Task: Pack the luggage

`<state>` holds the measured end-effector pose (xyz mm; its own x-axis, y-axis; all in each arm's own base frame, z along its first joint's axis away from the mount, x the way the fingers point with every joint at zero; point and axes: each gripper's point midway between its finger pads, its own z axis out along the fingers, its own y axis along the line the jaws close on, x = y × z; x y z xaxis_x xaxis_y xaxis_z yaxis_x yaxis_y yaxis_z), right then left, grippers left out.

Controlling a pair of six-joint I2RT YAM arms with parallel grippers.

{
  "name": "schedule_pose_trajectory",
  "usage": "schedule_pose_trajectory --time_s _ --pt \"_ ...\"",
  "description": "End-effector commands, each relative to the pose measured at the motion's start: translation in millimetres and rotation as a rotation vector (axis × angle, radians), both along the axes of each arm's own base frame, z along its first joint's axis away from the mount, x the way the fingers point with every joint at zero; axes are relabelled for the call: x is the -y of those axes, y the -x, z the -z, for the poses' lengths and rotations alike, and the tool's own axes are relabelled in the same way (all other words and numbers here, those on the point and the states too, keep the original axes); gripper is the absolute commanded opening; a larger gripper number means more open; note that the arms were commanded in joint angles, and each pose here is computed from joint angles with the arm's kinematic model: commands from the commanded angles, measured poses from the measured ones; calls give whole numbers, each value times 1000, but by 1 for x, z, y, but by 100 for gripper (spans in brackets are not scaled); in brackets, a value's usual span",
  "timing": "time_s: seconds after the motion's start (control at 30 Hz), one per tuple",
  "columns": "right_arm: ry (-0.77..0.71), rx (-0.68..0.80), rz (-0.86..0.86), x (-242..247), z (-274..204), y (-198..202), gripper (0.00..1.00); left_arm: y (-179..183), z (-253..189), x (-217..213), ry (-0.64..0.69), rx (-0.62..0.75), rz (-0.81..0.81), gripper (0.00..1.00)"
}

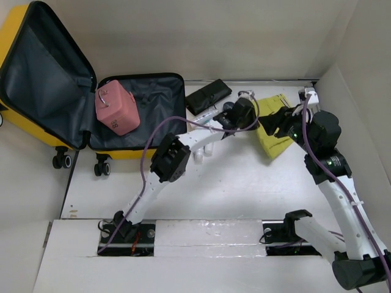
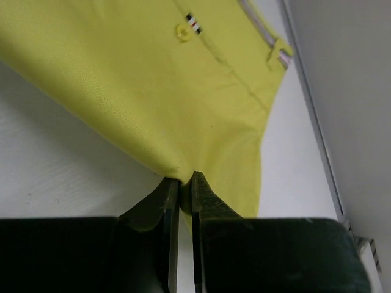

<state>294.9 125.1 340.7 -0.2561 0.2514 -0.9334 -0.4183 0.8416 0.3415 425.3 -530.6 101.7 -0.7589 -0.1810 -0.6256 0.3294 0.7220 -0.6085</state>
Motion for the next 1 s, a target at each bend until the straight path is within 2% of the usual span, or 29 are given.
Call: schedule_pose_trajectory --time_s 0.0,0.03,0.07,0.17,0.27,0.3,0.37,0.4,0.43,0.5,0.6,0.63,0.67,0.73,0.83,0.87,0.97 --pt "-41 124 -46 -11 -43 2 52 -9 -163 -29 68 292 136 0" --pt "-43 133 -46 -11 -45 2 52 -11 -183 -40 90 318 150 0" --pt "-45 142 -55 -12 -49 3 54 -21 -207 -67 100 344 127 0" --pt "-65 152 -55 -13 -54 3 54 -40 -245 -120 103 402 121 0" --pt "-65 152 -64 -14 -54 1 54 -50 -269 -152 116 417 156 0" --pt "-67 161 -73 -16 -58 3 54 -66 -293 -178 140 456 143 0" --pt "-68 170 -84 -17 -60 4 54 -73 -310 -206 167 456 144 0" --pt "-76 165 -84 -17 -60 4 54 -69 -316 -216 201 448 196 0" --pt "-75 156 -84 -18 -56 3 55 -81 -320 -246 215 451 164 0" --pt "-75 156 -84 -18 -56 3 55 -81 -333 -272 249 474 175 0" --pt "-71 132 -83 -19 -44 -1 55 -87 -350 -339 237 499 79 0" --pt "-71 132 -83 -19 -44 -1 55 -89 -341 -339 235 470 75 0" --pt "-71 132 -83 -19 -44 -1 55 -87 -350 -363 225 487 32 0" --pt "-69 121 -94 -21 -41 -3 55 -85 -347 -384 214 484 -8 0" --pt "-69 121 -103 -22 -40 -4 55 -85 -322 -423 189 432 -110 0" --pt "-68 111 -112 -25 -36 -4 55 -88 -301 -433 181 383 -145 0" --pt "-70 122 -112 -25 -39 -1 55 -91 -275 -466 115 357 -224 0"
